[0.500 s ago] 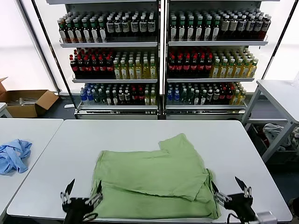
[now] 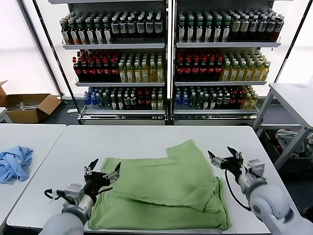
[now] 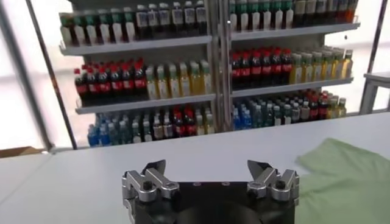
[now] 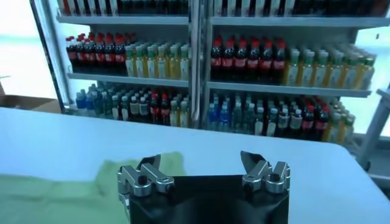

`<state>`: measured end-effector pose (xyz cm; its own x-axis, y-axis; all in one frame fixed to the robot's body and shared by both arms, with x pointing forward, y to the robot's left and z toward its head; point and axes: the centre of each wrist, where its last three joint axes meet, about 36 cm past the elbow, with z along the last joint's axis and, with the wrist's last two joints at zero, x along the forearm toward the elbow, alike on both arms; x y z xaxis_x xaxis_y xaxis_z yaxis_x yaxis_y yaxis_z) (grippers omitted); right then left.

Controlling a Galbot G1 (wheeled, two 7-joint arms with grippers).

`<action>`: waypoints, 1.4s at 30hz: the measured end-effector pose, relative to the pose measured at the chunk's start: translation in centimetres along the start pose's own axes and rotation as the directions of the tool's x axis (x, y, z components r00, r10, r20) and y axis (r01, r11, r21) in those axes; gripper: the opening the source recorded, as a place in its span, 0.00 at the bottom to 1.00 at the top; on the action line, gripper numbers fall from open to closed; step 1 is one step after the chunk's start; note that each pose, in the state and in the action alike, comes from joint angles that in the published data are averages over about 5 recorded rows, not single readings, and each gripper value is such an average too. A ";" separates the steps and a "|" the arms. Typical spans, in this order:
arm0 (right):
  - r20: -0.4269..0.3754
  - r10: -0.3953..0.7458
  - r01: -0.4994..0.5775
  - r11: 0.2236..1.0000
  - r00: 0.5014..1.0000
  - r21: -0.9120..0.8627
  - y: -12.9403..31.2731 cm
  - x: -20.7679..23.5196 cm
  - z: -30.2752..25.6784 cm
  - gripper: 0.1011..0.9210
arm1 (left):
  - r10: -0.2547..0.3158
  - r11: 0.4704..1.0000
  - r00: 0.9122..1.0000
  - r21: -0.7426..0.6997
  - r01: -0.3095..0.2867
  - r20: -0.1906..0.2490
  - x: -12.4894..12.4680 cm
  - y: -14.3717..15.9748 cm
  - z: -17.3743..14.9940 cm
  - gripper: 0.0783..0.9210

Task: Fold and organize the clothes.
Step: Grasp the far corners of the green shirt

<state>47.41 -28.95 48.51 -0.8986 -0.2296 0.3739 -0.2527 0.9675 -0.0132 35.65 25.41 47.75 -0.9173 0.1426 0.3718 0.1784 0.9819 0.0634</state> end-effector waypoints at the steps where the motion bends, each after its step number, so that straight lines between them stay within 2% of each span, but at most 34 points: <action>1: -0.004 -0.007 0.007 1.000 1.000 0.005 0.0 -1.0 -0.3 0.88 | 0.003 1.000 1.000 0.001 -0.003 -0.012 -0.7 0.4 -0.1 0.88; 11: -0.086 -0.062 0.064 0.997 0.994 0.031 0.5 -8.1 -0.9 0.88 | 0.011 1.000 0.995 0.014 -0.010 -0.102 -6.0 3.3 -0.1 0.88; 22: -0.152 -0.077 0.083 0.996 0.985 0.034 0.2 -11.7 0.1 0.88 | -0.011 0.999 0.985 0.035 0.017 -0.171 -10.0 5.7 0.7 0.88; 30: -0.176 -0.083 0.090 0.995 0.981 0.034 0.2 -13.5 0.3 0.88 | -0.024 0.998 0.977 0.046 0.035 -0.214 -11.7 6.8 1.9 0.88; 38: -0.207 -0.096 0.105 0.994 0.974 0.033 0.7 -14.6 1.4 0.88 | -0.017 0.998 0.972 0.056 0.031 -0.233 -12.2 6.9 2.6 0.88; 42: -0.217 -0.099 0.108 0.994 0.971 0.031 0.9 -14.9 2.0 0.87 | -0.011 0.998 0.971 0.058 0.025 -0.238 -12.3 6.8 2.8 0.81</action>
<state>59.85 -24.84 41.11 -0.7701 -0.2954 0.5654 -0.3593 0.9332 -0.0018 47.12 30.64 40.99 -0.8083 0.0985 0.5805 0.1341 0.9908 0.0185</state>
